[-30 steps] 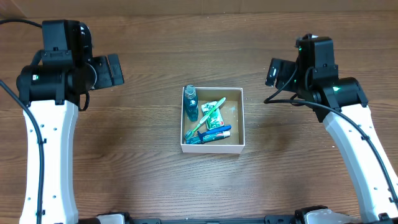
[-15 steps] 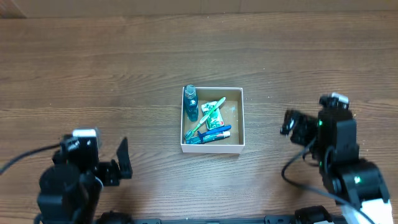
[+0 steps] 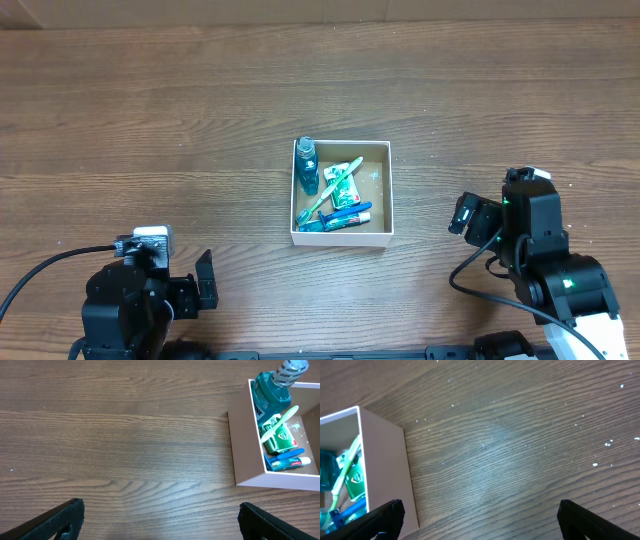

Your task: Pack container

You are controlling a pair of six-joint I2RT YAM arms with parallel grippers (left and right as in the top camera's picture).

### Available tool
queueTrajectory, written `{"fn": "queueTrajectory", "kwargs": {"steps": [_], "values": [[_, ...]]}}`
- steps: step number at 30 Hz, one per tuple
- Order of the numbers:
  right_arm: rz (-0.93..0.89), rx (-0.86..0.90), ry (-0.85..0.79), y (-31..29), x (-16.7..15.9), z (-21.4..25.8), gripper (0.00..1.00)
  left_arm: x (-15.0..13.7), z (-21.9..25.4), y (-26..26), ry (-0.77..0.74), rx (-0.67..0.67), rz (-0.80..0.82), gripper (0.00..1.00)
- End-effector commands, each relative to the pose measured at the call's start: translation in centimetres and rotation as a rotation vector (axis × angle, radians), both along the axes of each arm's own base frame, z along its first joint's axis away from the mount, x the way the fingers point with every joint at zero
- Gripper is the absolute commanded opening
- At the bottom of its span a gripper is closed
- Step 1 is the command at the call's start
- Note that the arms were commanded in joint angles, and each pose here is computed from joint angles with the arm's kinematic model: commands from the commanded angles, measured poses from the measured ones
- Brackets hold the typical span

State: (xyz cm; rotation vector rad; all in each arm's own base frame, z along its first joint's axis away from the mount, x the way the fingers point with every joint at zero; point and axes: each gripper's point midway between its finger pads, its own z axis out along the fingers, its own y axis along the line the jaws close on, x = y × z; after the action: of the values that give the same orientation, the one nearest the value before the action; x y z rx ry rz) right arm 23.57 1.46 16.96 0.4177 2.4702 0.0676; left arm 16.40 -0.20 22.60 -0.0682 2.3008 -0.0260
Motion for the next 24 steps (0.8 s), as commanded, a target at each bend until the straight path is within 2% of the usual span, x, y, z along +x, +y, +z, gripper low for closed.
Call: {"fn": "queueTrajectory", "kwargs": {"steps": [1, 4, 6, 7, 12, 17, 21, 24], "values": [[-0.024, -0.034, 0.027, -0.7, -0.3, -0.7, 1.00, -0.1, -0.1, 0.0, -0.002, -0.010, 0.008, 1.00], [-0.031, -0.022, -0.079, -0.9, -0.5, 1.3, 1.00, -0.1, -0.1, 0.0, -0.002, -0.009, 0.008, 1.00], [0.060, -0.043, -0.236, -0.5, -0.5, 3.0, 1.00, -0.1, -0.1, 0.0, -0.002, -0.010, 0.008, 1.00], [0.098, -0.047, -0.325, -0.2, -0.8, 3.0, 1.00, -0.1, -0.1, 0.0, -0.002, -0.010, 0.008, 1.00], [0.240, -0.029, -0.552, 1.6, -1.6, 1.4, 1.00, -0.1, -0.1, 0.0, -0.002, -0.009, 0.008, 1.00], [0.445, -0.144, -0.757, 3.7, -1.3, 2.1, 1.00, -0.1, -0.1, 0.0, -0.002, -0.010, 0.008, 1.00], [0.467, -0.248, -0.971, 3.9, -0.5, 4.1, 1.00, -0.1, -0.1, 0.0, -0.002, -0.010, 0.008, 1.00], [0.449, -0.266, -1.041, 3.7, 0.1, 3.9, 1.00, -0.1, -0.1, 0.0, -0.002, -0.009, 0.008, 1.00]]}}
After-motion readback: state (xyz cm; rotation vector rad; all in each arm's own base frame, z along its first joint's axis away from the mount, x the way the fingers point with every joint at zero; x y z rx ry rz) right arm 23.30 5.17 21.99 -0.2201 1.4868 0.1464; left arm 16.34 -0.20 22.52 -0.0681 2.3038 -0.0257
